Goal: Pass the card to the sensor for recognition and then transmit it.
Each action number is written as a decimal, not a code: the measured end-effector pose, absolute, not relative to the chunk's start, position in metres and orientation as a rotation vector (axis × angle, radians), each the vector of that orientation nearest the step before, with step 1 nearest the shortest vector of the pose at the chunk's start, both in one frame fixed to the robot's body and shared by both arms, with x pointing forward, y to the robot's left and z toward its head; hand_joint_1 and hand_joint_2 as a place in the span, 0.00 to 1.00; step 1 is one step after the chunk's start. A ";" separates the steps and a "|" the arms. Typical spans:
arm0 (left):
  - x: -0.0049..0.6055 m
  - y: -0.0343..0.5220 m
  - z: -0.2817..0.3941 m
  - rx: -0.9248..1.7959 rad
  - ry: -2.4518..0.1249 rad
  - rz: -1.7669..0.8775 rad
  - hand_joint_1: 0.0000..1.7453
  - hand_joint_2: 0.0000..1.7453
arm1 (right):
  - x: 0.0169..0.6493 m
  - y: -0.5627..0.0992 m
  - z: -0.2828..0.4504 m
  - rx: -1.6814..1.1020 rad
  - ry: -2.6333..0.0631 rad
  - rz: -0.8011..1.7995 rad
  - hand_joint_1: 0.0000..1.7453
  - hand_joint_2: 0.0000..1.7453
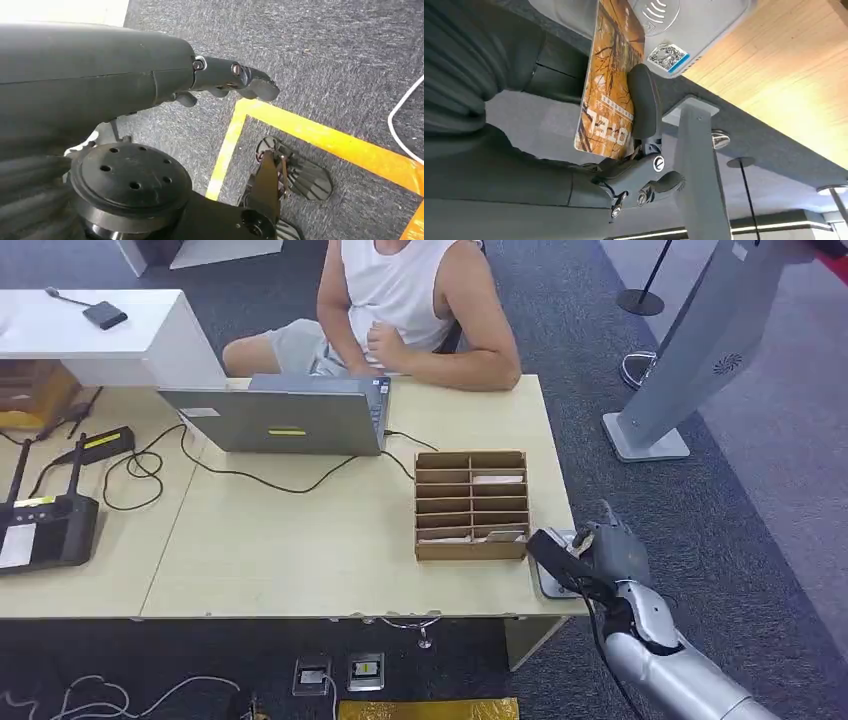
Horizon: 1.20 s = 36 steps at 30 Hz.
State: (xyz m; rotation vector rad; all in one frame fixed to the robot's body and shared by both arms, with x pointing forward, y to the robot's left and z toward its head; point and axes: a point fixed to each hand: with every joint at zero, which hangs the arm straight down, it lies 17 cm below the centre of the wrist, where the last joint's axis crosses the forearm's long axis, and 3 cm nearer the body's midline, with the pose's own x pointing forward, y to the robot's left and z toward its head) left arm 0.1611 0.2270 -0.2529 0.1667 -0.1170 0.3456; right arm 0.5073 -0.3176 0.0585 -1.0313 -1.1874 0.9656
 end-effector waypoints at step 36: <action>0.206 0.233 -0.242 0.113 -0.186 0.353 0.00 1.00 | 0.602 -0.250 0.288 -1.320 -1.532 0.999 0.95 1.00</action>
